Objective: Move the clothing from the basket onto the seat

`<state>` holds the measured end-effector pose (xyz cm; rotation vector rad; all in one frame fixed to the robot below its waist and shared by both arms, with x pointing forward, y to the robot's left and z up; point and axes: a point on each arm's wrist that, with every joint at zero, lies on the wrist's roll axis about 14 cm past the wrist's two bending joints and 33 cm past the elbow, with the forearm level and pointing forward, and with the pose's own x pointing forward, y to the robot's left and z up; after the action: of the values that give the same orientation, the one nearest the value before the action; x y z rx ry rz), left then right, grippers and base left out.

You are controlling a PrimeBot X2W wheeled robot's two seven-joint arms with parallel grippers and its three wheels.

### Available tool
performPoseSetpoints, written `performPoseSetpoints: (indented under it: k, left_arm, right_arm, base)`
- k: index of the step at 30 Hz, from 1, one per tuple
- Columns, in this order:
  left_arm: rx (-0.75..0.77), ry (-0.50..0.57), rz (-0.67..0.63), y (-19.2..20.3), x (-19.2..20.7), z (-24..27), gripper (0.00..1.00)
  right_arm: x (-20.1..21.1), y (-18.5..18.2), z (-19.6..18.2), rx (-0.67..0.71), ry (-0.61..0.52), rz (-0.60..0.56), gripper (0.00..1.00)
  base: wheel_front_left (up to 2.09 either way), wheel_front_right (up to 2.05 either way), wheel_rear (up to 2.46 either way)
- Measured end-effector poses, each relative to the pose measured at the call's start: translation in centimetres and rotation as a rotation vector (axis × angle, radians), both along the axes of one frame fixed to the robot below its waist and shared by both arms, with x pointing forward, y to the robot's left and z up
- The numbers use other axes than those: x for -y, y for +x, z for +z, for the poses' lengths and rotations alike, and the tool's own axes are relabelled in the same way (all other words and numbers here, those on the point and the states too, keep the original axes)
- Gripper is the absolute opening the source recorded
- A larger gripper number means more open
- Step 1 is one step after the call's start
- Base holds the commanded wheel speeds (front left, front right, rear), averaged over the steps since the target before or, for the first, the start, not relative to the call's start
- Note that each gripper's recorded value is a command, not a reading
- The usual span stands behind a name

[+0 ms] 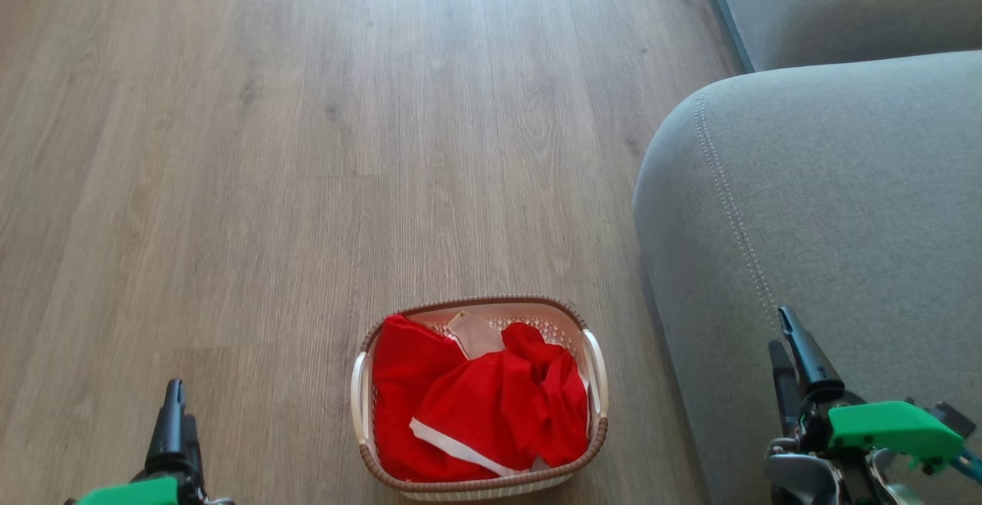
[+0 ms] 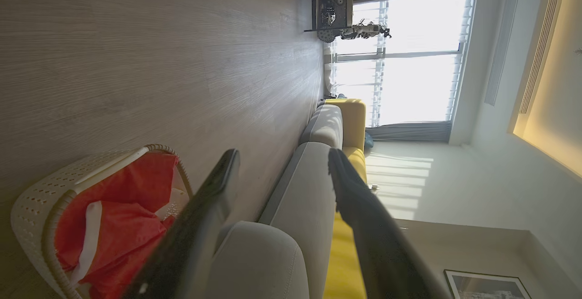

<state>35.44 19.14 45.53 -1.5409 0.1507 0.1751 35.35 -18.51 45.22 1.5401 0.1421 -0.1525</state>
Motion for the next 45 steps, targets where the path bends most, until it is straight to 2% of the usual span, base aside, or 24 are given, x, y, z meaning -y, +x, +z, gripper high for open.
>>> performPoseSetpoints:
  k: [12,45]
  left_arm:
    - [0.022,0.150,-0.018,0.2,0.3,1.2,1.00]
    - [0.014,0.663,-0.093,-1.0,1.1,1.1,1.00]
  right_arm:
    - [-0.6,0.4,1.4,0.066,-0.122,0.028,1.00]
    - [-3.4,0.7,4.2,0.229,-0.581,0.157,1.00]
  base:
    - [0.00,0.00,0.00]
    - [0.00,0.00,0.00]
